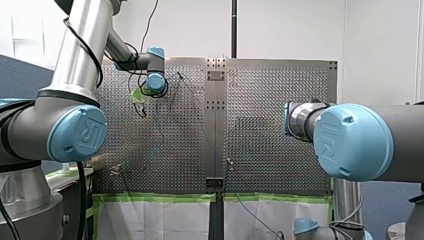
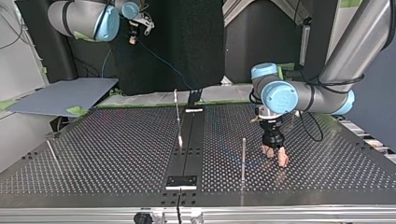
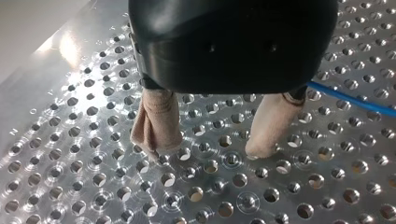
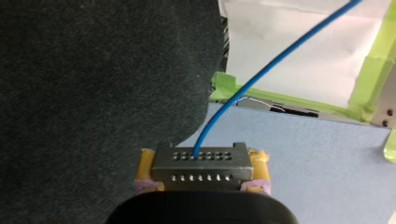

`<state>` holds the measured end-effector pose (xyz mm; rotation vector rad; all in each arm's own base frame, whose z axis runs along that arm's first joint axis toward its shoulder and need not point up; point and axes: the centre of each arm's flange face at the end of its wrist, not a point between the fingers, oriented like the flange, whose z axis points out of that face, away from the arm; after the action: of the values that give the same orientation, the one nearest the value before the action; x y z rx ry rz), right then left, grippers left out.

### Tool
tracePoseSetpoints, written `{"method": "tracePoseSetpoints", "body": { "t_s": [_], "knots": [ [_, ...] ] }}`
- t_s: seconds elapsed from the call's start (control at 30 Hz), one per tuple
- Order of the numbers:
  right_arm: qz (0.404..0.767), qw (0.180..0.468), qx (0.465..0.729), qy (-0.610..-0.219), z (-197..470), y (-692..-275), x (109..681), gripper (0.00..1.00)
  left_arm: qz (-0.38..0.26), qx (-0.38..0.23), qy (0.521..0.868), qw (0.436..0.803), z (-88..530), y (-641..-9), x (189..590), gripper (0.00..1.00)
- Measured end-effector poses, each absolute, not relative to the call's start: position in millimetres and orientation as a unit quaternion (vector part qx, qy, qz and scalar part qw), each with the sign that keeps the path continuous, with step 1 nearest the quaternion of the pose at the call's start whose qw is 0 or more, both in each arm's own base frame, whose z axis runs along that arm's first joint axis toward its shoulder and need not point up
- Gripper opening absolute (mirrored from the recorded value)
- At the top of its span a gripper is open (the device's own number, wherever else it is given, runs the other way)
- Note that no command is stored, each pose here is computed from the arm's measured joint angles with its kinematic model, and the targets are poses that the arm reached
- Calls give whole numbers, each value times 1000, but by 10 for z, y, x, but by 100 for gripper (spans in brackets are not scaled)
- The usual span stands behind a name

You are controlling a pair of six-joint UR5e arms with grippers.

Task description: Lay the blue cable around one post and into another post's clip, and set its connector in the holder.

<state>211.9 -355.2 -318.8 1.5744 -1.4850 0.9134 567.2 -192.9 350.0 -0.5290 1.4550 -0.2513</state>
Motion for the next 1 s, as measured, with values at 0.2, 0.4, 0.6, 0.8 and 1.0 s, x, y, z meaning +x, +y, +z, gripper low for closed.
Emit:
{"method": "tracePoseSetpoints", "body": {
  "t_s": [0.2,0.4,0.6,0.8,1.0],
  "knots": [
    [361,385,617,-584,-3021,-3681,2169,0,-113,-238,655,708,3500,-1930,5670,100],
    [361,381,612,-592,-2814,-3819,2193,0,-113,-238,655,708,3498,-1931,5672,100],
    [363,378,610,-595,-2605,-3975,2227,0,-113,-238,655,708,3500,-1929,5672,100],
    [371,368,616,-589,-2408,-4110,2287,0,-115,-236,656,708,3499,-1935,5673,100],
    [386,355,628,-575,-2188,-4241,2388,0,-116,-235,657,707,3497,-1939,5675,100]
  ]
}}
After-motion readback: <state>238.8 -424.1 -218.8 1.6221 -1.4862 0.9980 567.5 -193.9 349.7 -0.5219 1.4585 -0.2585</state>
